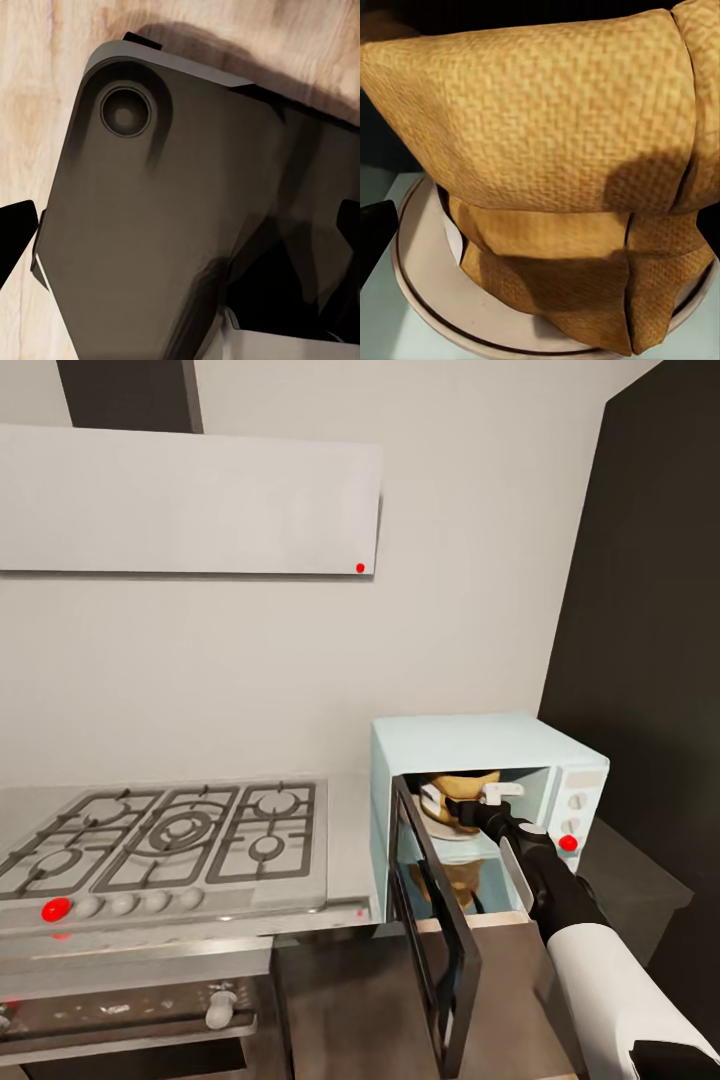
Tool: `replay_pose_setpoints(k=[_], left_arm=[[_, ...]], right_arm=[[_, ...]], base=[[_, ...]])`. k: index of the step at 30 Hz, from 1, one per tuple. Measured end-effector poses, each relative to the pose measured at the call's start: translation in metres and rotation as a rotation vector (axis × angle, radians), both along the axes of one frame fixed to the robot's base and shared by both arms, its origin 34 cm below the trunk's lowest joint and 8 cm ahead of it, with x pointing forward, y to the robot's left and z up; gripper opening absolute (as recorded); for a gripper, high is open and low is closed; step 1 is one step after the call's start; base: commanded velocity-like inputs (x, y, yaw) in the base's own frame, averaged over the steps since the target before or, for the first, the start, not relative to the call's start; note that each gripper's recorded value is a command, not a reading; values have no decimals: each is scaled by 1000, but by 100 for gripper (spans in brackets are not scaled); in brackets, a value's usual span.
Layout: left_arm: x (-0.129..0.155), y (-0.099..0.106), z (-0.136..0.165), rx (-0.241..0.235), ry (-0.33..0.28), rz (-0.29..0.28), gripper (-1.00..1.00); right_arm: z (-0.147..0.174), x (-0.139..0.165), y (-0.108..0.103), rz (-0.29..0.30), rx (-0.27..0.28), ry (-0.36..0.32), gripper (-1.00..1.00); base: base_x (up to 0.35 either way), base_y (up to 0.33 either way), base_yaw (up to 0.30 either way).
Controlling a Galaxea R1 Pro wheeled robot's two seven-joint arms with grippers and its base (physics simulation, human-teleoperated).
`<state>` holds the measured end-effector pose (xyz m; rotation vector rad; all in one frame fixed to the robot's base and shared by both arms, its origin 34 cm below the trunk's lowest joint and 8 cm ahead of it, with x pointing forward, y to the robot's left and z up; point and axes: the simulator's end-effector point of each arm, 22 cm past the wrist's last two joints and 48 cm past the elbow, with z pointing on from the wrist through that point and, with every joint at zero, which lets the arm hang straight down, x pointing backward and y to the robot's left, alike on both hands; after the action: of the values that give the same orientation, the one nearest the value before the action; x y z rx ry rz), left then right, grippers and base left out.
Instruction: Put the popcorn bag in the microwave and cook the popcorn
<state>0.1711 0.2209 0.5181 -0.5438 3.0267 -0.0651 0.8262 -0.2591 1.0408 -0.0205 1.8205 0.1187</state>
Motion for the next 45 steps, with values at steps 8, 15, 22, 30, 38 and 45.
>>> replay_pose_setpoints(k=[8,15,22,30,38,45], left_arm=[[0,0,0,0,0,0,100],[0,0,0,0,0,0,100],[0,-1,0,-2,0,-2,100],[0,-1,0,-1,0,-3,100],[0,0,0,0,0,-3,100],[0,0,0,0,0,-1,100]], right_arm=[[0,0,1,6,-3,0,100],[-1,0,-3,0,-9,4,100],[-3,0,-6,-4,-13,13,100],[-3,0,-5,-3,-11,12,100],[-1,0,-7,-7,-11,5,100],[-2,0,-9,-10,-10,6,100]], base=[[-84,0,0],[-312,0,0],[-318,0,0],[-318,0,0],[-318,0,0],[-318,0,0]])
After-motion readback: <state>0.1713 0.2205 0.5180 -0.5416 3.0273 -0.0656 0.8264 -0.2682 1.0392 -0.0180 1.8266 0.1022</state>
